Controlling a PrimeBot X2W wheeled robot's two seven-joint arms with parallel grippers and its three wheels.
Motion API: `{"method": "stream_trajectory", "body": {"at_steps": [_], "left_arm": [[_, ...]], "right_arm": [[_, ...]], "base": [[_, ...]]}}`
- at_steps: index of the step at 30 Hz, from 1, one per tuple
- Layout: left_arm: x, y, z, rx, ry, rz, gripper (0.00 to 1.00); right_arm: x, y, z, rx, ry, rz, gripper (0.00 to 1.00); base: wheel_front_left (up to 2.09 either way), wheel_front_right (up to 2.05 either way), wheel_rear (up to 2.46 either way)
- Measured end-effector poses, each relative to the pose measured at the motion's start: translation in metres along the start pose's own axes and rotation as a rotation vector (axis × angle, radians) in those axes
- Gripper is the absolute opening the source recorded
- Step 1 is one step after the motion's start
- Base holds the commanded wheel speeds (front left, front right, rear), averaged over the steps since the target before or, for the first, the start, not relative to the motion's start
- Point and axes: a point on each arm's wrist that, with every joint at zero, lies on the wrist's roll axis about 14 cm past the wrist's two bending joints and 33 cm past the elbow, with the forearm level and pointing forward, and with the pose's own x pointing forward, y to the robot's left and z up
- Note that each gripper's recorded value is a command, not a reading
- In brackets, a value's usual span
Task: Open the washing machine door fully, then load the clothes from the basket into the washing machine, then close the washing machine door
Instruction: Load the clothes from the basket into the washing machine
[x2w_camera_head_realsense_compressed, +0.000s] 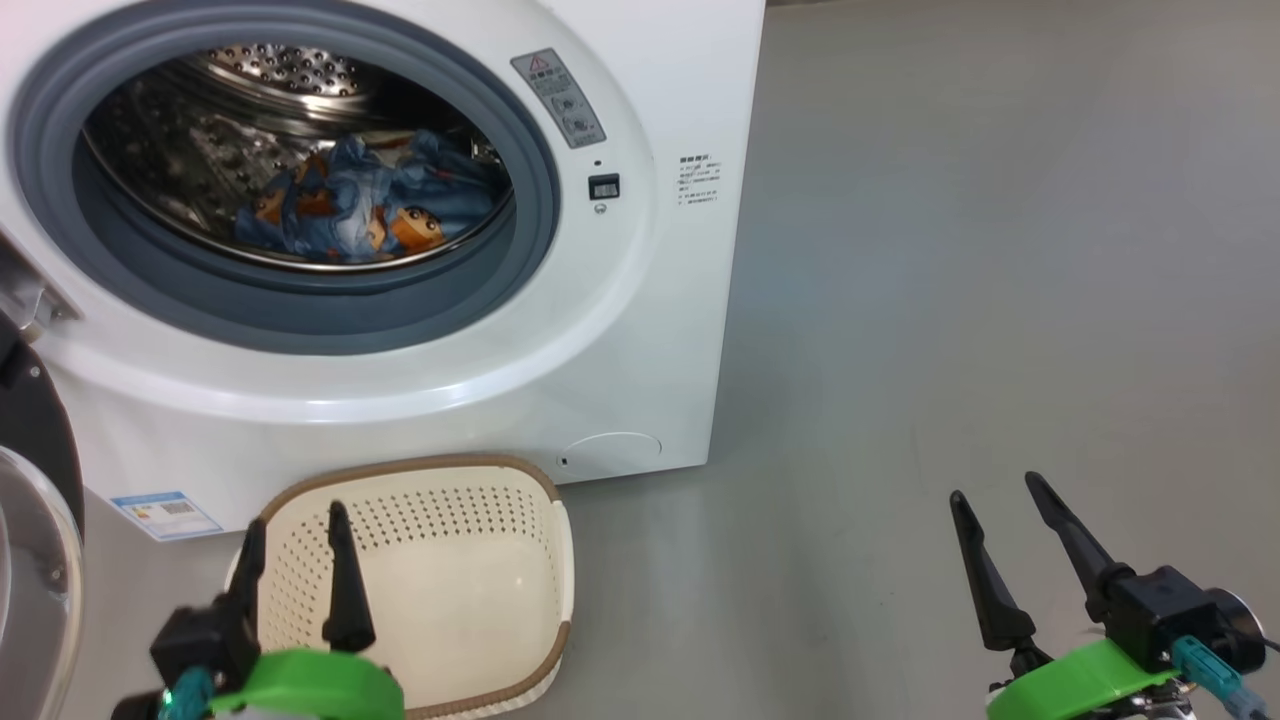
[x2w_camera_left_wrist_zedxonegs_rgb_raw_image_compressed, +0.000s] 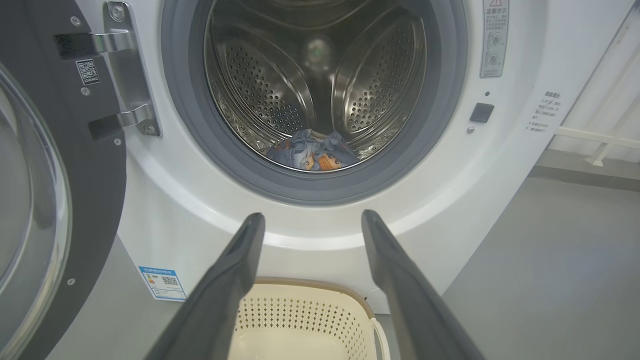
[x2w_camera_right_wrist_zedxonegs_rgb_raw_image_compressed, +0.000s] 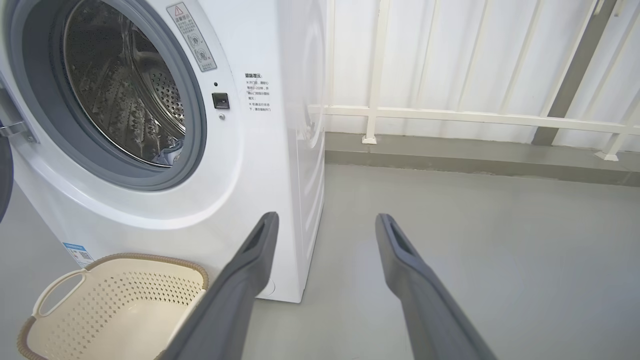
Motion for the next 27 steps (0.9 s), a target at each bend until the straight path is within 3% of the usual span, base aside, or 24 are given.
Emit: {"method": "stream_trajectory", "body": {"at_steps": [13,27], "left_arm": [[-0.04,0.007,0.005,-0.04,-0.011,0.033,1.0],[-0.044,0.009,0.016,-0.05,-0.041,0.036,1.0]], "right_arm": [[-0.025,-0.021,0.017,-0.031,-0.047,-0.098,1.0],[-0.034,-0.02,0.022,-0.035,-0.062,-0.107,1.0]], "base": [[0.0,0.0,0.0],[0.0,0.0,0.0]]}}
